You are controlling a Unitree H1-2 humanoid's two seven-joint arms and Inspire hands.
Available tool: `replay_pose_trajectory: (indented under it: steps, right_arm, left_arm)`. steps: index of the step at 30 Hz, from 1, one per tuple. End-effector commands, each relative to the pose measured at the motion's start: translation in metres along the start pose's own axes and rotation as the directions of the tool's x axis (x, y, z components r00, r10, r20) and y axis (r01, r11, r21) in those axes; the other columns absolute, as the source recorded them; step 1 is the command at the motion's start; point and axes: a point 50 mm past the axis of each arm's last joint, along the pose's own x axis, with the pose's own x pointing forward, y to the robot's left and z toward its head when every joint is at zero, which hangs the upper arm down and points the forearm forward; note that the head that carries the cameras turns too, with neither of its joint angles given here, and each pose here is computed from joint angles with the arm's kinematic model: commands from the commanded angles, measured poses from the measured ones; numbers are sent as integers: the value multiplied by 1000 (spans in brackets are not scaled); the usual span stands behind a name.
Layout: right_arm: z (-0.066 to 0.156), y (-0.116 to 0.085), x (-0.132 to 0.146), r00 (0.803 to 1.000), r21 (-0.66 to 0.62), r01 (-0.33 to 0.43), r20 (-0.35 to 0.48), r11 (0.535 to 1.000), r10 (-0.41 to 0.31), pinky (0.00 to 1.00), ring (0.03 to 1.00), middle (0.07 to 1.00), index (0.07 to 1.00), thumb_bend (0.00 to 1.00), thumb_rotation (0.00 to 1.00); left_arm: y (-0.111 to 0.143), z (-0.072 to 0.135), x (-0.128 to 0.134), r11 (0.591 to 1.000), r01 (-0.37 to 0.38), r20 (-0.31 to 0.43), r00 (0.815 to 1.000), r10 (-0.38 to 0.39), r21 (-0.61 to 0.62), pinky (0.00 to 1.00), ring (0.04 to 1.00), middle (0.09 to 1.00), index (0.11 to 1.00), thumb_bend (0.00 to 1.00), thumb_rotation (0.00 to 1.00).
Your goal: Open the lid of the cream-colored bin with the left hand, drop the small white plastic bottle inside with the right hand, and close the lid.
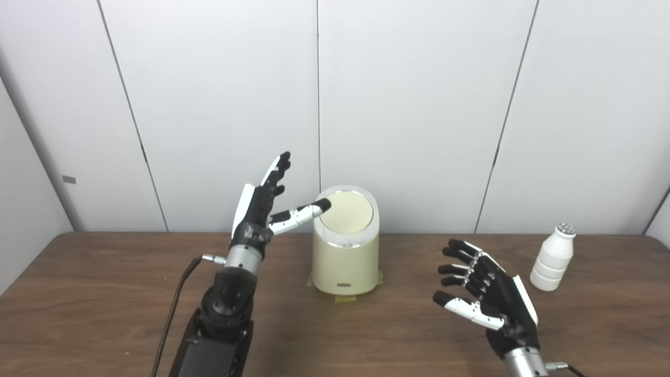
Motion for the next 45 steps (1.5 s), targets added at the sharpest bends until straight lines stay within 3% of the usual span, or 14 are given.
replay_pose_trajectory:
  steps: [1, 4, 9, 16, 24, 32, 34, 37, 45]
  right_arm:
    - [17, 1, 10, 996, 2, 2, 87, 1000, -2, 539, 634, 758, 754, 823, 202]
    - [18, 2, 11, 996, 13, 6, 90, 1000, -7, 532, 641, 758, 755, 830, 198]
    - [19, 4, 12, 996, 41, 13, 92, 999, -16, 526, 646, 758, 749, 846, 191]
    - [22, 8, 11, 995, 36, 15, 95, 999, -19, 512, 638, 761, 752, 857, 219]
    - [24, 9, 11, 995, 31, 17, 99, 999, -20, 513, 630, 752, 747, 844, 224]
    - [25, 11, 12, 994, 39, 16, 103, 999, -20, 513, 636, 754, 747, 825, 210]
    - [25, 12, 12, 994, 40, 17, 103, 999, -21, 518, 637, 752, 747, 835, 220]
    - [24, 12, 13, 994, 36, 17, 108, 999, -21, 526, 648, 744, 744, 839, 222]
    - [22, 11, 15, 994, 42, 16, 111, 999, -20, 517, 630, 752, 742, 835, 224]
  left_arm:
    - [-6, 32, 22, 999, -21, 85, 996, 18, 28, 955, 1000, 998, 1000, 905, 270]
    - [-11, 33, 33, 995, -31, 84, 996, 23, 93, 996, 1000, 1000, 1000, 901, 280]
    - [-17, 34, 45, 978, -47, 75, 997, 32, 201, 955, 1000, 1000, 1000, 911, 278]
    - [-23, 32, 51, 956, -24, 61, 998, 7, 292, 977, 1000, 1000, 1000, 930, 252]
    - [-25, 28, 51, 942, -2, 45, 999, -14, 335, 934, 1000, 1000, 1000, 894, 147]
    - [-24, 22, 48, 934, 36, 24, 999, -48, 356, 957, 1000, 1000, 1000, 862, 79]
    - [-24, 19, 47, 928, 52, 15, 998, -62, 369, 908, 1000, 1000, 1000, 875, 74]
    - [-24, 15, 45, 909, 76, -10, 997, -79, 411, 874, 1000, 1000, 1000, 898, 99]
    - [-27, 13, 44, 810, 127, -74, 992, -103, 573, 926, 1000, 1000, 1000, 905, 71]
